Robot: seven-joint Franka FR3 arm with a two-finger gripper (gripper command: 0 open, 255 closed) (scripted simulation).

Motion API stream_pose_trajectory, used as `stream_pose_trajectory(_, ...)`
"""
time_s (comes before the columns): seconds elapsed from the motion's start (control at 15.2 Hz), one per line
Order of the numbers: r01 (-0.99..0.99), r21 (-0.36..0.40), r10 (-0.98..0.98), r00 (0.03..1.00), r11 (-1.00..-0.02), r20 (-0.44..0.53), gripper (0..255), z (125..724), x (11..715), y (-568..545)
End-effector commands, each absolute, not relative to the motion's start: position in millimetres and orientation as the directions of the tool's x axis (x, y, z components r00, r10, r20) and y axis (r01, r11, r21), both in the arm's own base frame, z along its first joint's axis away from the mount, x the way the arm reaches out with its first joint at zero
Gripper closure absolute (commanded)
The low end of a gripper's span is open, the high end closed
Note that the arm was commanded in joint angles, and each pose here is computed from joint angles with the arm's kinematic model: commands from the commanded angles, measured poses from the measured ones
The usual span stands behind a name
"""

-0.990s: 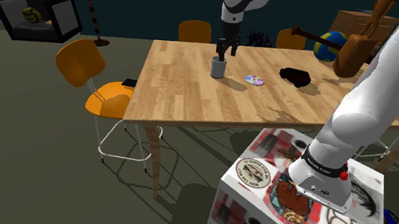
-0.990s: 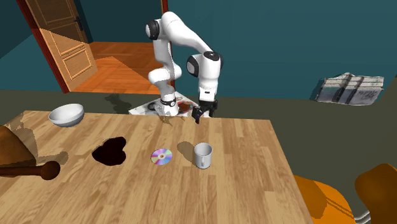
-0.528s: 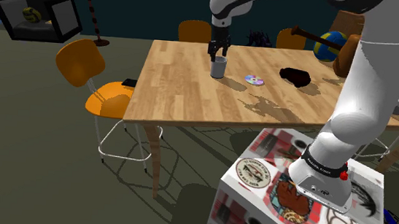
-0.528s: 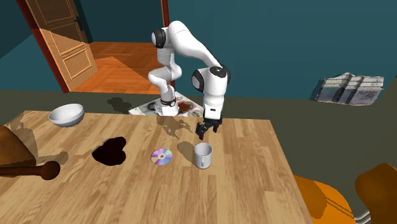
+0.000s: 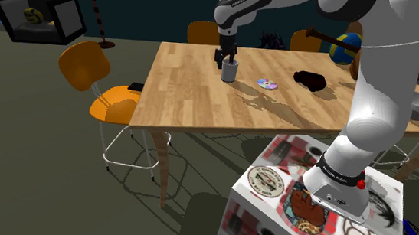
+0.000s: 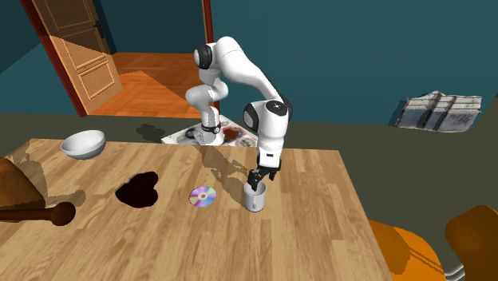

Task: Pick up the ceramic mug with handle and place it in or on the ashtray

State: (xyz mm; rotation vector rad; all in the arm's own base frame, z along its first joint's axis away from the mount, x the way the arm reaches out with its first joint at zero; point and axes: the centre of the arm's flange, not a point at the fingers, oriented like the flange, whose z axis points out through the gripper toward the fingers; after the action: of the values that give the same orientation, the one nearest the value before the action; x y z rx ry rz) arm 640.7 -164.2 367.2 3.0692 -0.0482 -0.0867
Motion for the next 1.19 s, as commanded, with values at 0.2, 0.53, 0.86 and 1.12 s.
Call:
stream_pose_trajectory(0.2, -0.029, 0.072, -0.033, 0.998, -0.997, -0.055, 0, 348.8, 638.3, -165.7)
stream_pose_trajectory(0.53, -0.029, 0.072, -0.033, 0.998, -0.997, -0.055, 0, 348.8, 638.3, -165.7)
stream_pose_trajectory(0.86, -0.029, 0.072, -0.033, 0.998, -0.997, -0.055, 255, 348.8, 638.3, -165.7)
stream_pose_trajectory(1.12, -0.029, 0.072, -0.033, 0.998, -0.997, -0.055, 255, 348.8, 638.3, -165.7)
